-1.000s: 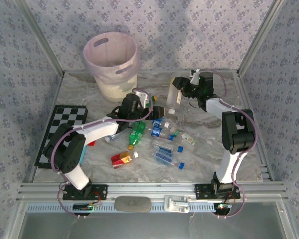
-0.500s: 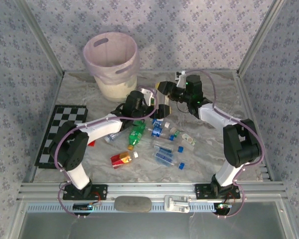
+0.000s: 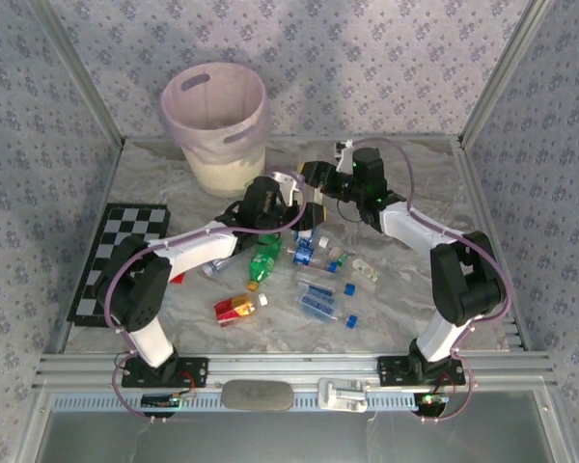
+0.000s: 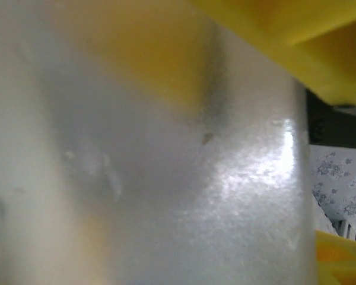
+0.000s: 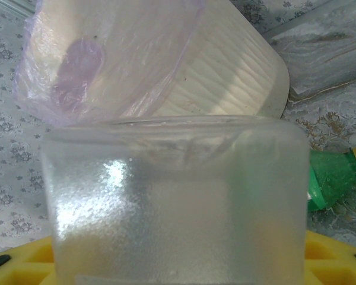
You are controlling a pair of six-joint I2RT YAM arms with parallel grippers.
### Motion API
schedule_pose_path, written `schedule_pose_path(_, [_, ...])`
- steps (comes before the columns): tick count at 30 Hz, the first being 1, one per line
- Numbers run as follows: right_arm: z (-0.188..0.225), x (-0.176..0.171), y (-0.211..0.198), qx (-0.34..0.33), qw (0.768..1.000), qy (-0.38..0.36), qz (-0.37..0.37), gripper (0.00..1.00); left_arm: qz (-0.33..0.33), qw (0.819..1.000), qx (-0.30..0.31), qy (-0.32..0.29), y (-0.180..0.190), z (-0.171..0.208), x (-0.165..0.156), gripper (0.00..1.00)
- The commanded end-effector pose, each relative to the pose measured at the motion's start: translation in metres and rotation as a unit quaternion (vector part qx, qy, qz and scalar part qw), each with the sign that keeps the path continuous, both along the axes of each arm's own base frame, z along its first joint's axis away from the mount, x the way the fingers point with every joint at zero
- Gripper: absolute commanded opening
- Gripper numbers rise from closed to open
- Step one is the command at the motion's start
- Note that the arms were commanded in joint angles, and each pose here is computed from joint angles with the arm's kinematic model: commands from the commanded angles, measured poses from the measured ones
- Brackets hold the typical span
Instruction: Put the plastic bottles in the bin
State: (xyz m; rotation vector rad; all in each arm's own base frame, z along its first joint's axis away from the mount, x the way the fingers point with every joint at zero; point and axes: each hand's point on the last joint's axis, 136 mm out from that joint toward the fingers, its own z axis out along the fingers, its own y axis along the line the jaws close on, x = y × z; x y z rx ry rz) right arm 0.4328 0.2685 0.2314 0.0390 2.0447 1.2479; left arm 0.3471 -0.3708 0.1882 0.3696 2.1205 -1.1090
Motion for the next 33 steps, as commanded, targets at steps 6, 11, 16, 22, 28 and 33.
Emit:
schedule_pose_path(6, [0.028, 0.000, -0.010, 0.011, 1.000, -0.012, 0.000, 0.83, 0.033, 0.999, 0.012, -0.032, 0.016, 0.013, 0.011, 0.55])
schedule_pose_path(11, [0.041, 0.008, -0.038, 0.034, 0.999, -0.017, -0.022, 0.87, 0.050, 0.998, 0.021, -0.023, 0.025, 0.008, 0.016, 0.54])
schedule_pose_path(16, [0.048, 0.011, -0.064, 0.044, 0.997, -0.025, -0.050, 0.91, 0.061, 0.997, 0.028, -0.030, 0.036, 0.014, 0.024, 0.53])
schedule_pose_path(22, [0.034, 0.011, -0.082, 0.019, 0.997, -0.015, -0.076, 0.96, 0.066, 0.991, 0.058, -0.100, 0.052, 0.063, 0.042, 0.53])
schedule_pose_path(28, [0.005, 0.009, -0.086, -0.031, 0.995, 0.011, -0.095, 1.00, 0.084, 0.976, 0.074, -0.184, 0.069, 0.131, 0.067, 0.52])
schedule_pose_path(33, [-0.019, 0.007, -0.089, -0.091, 0.989, 0.034, -0.115, 1.00, 0.116, 0.960, 0.101, -0.234, 0.094, 0.176, 0.092, 0.52])
